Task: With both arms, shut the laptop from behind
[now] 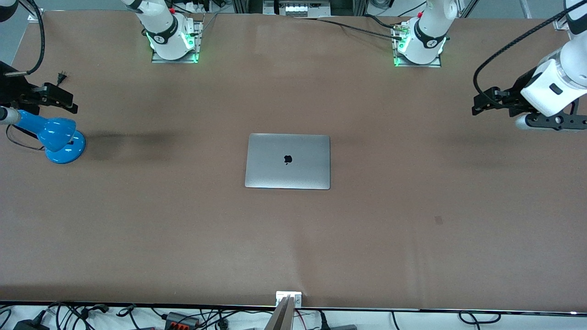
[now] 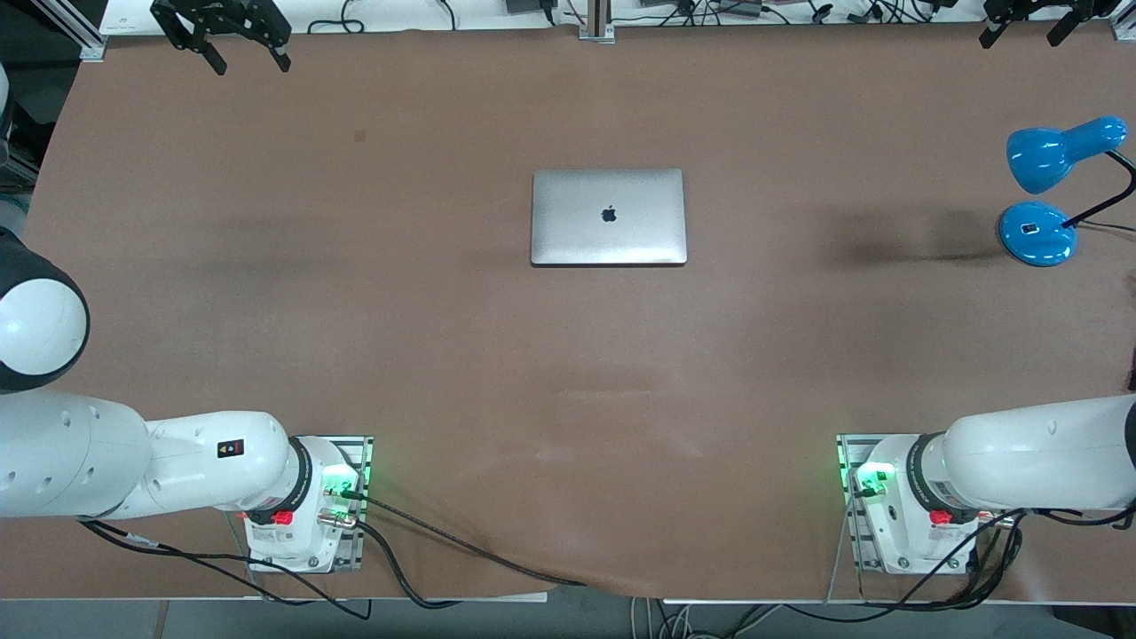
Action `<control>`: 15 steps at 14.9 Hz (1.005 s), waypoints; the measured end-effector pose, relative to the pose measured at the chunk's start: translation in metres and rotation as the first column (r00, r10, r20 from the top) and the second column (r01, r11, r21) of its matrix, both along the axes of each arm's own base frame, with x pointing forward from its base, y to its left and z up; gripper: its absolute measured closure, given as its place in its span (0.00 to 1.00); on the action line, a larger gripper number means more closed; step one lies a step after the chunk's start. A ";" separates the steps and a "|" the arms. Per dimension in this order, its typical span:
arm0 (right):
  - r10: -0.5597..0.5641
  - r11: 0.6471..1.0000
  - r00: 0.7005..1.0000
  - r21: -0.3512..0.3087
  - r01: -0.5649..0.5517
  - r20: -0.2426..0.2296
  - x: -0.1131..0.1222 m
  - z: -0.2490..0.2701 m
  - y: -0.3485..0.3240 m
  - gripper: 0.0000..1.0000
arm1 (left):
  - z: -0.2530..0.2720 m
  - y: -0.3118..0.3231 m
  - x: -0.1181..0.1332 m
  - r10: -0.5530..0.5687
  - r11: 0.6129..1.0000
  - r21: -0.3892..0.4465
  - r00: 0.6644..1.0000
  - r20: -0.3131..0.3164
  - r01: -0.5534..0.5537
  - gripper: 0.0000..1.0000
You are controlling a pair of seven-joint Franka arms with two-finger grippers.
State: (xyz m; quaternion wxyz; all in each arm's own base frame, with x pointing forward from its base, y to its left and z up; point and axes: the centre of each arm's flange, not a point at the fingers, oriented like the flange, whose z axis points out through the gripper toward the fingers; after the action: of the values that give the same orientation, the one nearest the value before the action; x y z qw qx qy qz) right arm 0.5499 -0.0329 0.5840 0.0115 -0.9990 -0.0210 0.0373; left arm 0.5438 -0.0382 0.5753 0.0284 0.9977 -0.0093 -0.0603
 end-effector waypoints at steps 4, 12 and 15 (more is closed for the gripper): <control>0.018 1.000 1.000 -0.003 -0.018 0.005 0.000 0.001 0.009 0.00 | 0.004 0.002 0.002 0.007 1.000 -0.001 1.000 0.005 -0.007 0.00; 0.019 1.000 1.000 -0.008 -0.019 0.016 0.002 0.002 0.009 0.00 | 0.014 0.015 0.018 0.045 0.999 -0.003 0.999 -0.002 -0.045 0.00; 0.014 1.000 1.000 -0.008 -0.014 0.014 0.002 0.001 0.006 0.00 | 0.017 0.021 0.020 0.060 0.998 -0.002 0.998 -0.005 -0.060 0.00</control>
State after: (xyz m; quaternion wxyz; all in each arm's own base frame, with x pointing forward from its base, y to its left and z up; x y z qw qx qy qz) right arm 0.5522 -0.0265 0.5850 0.0070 -0.9991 -0.0277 0.0302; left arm 0.5634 -0.0173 0.5920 0.0312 0.9974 0.0208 -0.0618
